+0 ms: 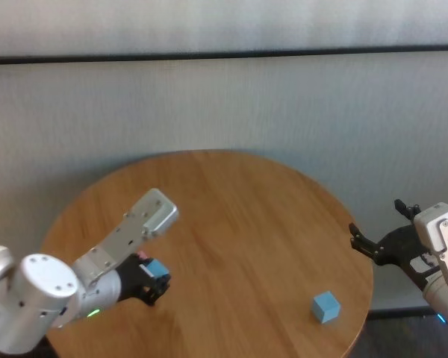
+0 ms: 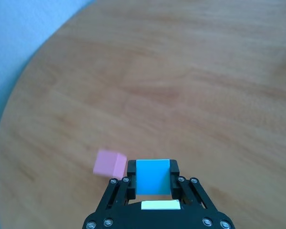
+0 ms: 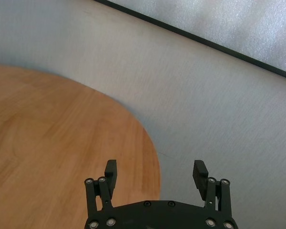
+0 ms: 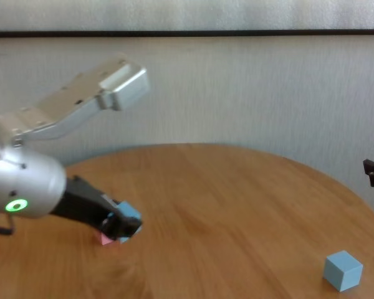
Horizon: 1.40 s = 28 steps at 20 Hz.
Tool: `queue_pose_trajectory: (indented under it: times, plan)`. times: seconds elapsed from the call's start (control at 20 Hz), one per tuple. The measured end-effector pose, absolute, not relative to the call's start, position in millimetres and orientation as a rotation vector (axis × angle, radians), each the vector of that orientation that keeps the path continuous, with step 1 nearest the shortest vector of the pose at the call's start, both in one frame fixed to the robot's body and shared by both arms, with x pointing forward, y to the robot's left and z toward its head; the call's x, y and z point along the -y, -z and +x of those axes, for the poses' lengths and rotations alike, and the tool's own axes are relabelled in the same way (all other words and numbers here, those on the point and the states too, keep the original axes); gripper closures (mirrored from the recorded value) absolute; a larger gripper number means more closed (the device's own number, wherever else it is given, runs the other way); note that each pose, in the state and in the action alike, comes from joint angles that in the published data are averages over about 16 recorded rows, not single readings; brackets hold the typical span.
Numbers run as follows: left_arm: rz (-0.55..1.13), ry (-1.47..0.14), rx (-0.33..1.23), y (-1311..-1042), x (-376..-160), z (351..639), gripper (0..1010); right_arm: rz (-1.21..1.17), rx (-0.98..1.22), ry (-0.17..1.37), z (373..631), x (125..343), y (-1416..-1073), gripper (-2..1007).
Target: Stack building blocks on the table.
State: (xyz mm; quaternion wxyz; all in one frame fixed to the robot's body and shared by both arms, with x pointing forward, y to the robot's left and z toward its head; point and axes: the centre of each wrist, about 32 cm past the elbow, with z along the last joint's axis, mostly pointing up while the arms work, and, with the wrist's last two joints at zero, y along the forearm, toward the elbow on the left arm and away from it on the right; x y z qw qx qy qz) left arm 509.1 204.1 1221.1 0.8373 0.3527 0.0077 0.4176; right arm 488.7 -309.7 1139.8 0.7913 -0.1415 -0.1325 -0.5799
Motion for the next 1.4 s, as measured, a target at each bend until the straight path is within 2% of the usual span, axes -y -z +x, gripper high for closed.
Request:
queue_pose_trajectory:
  times: [0.6, 1.4]
  plan:
    - [0.735, -0.781, 0.0, -1220, -178, 532, 617, -0.305, 0.285, 1.248, 489, 310, -1140, 0]
    - [0.767, -0.673, -0.051, -1211, -164, 543, 617, -0.305, 0.285, 1.248, 489, 310, -1140, 0]
